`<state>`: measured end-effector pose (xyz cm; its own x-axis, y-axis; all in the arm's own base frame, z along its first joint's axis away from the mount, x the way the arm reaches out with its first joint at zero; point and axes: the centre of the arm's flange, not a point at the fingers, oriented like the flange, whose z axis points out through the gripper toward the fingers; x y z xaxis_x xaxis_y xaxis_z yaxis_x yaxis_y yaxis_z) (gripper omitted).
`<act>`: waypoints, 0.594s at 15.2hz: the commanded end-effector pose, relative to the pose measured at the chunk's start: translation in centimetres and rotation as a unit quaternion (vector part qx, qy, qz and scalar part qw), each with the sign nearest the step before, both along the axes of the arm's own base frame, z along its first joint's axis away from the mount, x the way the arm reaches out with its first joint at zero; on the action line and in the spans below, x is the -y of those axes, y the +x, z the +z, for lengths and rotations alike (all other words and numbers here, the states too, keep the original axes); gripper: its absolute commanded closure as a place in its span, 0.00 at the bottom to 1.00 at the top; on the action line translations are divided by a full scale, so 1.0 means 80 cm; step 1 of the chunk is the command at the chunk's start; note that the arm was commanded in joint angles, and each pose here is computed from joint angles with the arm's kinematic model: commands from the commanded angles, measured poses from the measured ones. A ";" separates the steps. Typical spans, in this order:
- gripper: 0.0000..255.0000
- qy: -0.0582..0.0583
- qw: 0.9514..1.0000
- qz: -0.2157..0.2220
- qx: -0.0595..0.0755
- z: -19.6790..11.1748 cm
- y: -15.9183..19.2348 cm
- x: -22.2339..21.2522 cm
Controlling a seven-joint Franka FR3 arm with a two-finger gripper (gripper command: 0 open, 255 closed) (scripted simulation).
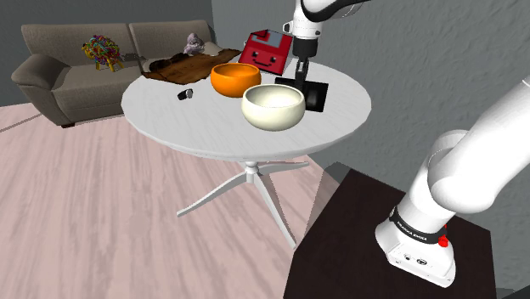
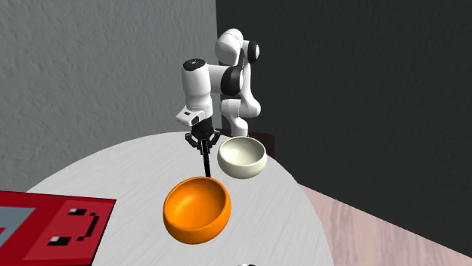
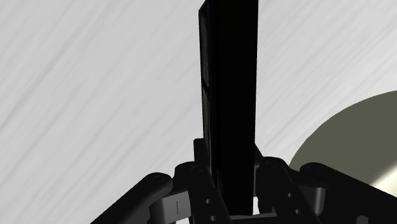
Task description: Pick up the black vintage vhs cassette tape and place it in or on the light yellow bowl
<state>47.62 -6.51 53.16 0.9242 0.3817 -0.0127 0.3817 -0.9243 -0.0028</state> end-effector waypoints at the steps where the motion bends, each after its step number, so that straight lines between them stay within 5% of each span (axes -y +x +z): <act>1: 1.00 0.000 1.000 0.000 0.000 0.007 0.000 0.000; 9: 1.00 0.000 1.000 0.000 0.000 0.059 0.000 0.000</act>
<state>47.67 -6.55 57.35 0.9242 0.3817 -0.0127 0.3817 -0.9243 -0.0027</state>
